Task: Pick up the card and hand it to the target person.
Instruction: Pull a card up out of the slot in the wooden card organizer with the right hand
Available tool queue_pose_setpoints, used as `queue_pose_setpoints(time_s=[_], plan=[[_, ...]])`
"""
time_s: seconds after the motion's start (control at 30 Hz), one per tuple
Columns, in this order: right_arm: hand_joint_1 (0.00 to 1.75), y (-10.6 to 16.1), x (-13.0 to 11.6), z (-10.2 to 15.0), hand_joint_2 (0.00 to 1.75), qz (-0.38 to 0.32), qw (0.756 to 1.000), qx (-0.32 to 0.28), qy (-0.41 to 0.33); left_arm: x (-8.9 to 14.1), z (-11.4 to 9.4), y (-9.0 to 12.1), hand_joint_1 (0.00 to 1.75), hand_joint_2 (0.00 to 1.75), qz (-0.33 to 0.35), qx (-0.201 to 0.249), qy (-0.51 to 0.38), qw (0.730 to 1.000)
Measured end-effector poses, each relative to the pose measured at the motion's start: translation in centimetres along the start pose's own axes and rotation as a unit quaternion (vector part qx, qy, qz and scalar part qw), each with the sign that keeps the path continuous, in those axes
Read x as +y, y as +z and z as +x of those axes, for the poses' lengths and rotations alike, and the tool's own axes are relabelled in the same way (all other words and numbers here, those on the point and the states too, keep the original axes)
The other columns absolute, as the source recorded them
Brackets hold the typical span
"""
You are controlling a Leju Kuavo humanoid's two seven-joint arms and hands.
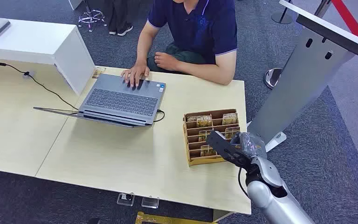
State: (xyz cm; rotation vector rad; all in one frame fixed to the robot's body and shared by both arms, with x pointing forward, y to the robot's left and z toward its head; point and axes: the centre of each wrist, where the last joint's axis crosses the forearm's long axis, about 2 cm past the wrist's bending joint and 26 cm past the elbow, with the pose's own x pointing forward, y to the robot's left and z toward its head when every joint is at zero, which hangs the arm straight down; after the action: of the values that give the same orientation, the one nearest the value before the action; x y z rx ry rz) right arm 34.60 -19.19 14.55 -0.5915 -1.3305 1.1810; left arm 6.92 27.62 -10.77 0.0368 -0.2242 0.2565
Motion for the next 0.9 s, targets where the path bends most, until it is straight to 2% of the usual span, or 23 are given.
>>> queue_pose_setpoints(time_s=[0.37,0.5,0.63,0.9], plan=[[1.43,-0.2,-0.1,-0.1,1.75,-0.003,1.0,-0.003,-0.004,0.2,0.1,0.0,0.0,1.75,0.006,-0.012,-0.001,1.0],[1.43,-0.2,-0.8,0.3,1.75,-0.021,1.0,-0.017,-0.005,0.4,0.1,0.0,0.0,1.75,0.011,-0.013,0.013,1.0],[1.43,0.0,-3.0,1.9,1.75,-0.054,0.997,-0.052,-0.018,0.4,0.1,0.0,0.0,1.75,0.006,-0.012,0.009,1.0],[1.43,-0.1,-10.2,6.7,1.75,-0.13,0.98,-0.147,-0.037,0.4,0.0,0.0,0.0,1.75,0.0,-0.018,-0.003,1.0]])
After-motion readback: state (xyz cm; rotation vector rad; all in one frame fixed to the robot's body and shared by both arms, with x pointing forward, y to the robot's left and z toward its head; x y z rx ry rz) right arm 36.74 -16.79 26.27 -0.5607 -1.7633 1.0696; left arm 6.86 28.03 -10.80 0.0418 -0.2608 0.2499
